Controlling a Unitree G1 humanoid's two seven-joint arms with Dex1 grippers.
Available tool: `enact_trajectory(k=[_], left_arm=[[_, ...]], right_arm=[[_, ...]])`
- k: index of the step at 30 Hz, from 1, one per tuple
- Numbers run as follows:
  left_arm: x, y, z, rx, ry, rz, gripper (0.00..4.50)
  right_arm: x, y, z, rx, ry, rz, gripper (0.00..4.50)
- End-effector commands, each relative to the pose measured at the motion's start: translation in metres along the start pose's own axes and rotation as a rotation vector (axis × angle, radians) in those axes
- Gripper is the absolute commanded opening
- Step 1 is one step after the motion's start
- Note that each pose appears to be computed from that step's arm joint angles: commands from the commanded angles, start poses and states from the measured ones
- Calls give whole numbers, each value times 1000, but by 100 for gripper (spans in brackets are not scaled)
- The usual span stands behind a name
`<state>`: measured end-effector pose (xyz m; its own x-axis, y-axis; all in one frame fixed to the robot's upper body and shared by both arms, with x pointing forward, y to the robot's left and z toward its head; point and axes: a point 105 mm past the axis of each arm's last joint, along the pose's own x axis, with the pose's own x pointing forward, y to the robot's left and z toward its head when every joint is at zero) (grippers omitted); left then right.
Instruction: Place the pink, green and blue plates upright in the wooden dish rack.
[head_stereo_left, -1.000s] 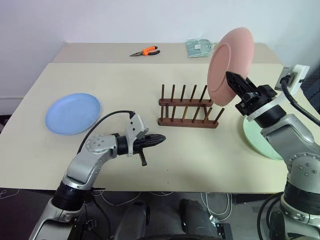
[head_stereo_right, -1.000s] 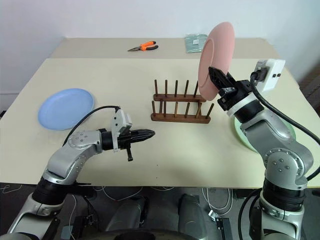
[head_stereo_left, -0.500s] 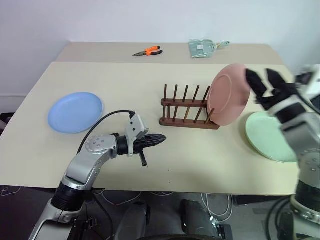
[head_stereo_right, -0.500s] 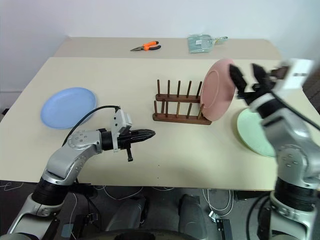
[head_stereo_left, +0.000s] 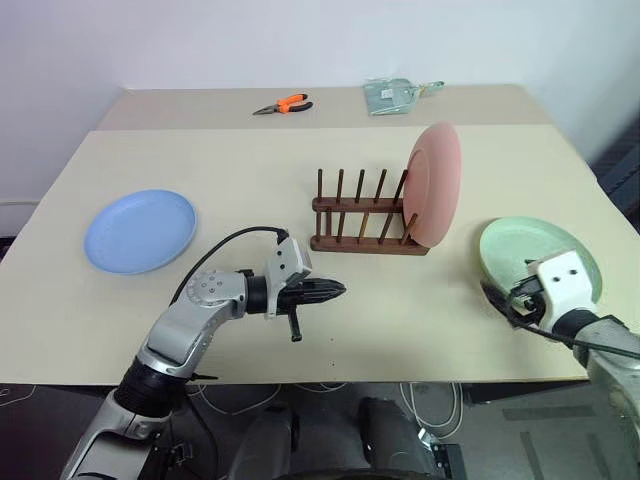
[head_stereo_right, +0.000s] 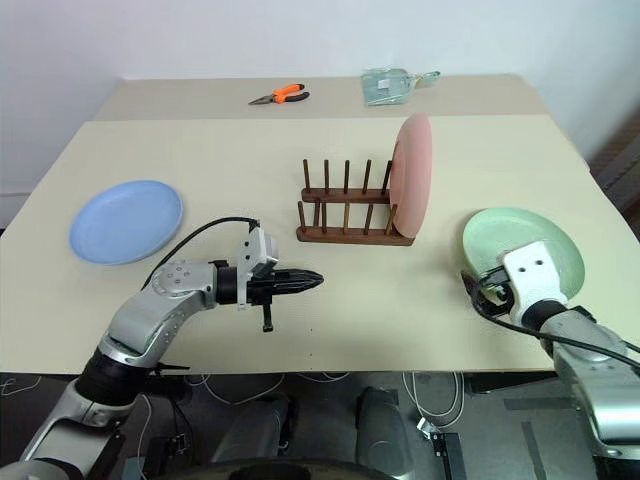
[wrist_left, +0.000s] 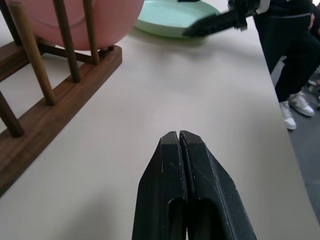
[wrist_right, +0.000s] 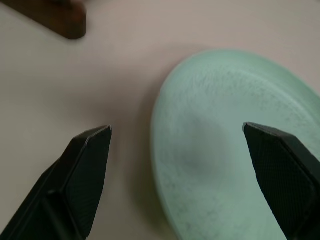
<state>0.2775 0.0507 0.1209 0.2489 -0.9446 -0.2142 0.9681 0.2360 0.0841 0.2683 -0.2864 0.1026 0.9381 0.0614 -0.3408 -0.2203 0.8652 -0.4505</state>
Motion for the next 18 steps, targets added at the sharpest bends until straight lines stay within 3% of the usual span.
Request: enact_trajectory(k=[1,8,11,15,18], left_arm=[[2,-2,7,41,-15,-16,0],[0,-2,5,48,-9,-2,0],[-3,3,4,53,-8,27,0],[-9,15,-2,83,14,97,0],[-14,22,-4,92,14,133,0]], right_arm=[[4,-10,-4,-70,28,-60,341],[11,-16,0,-82,6,-88,3],[9,-27,28,-45,-127,-136,3],[-4,-60,87,145,-408,-252,3],[-28,-72,149,354,-696,-197,3]])
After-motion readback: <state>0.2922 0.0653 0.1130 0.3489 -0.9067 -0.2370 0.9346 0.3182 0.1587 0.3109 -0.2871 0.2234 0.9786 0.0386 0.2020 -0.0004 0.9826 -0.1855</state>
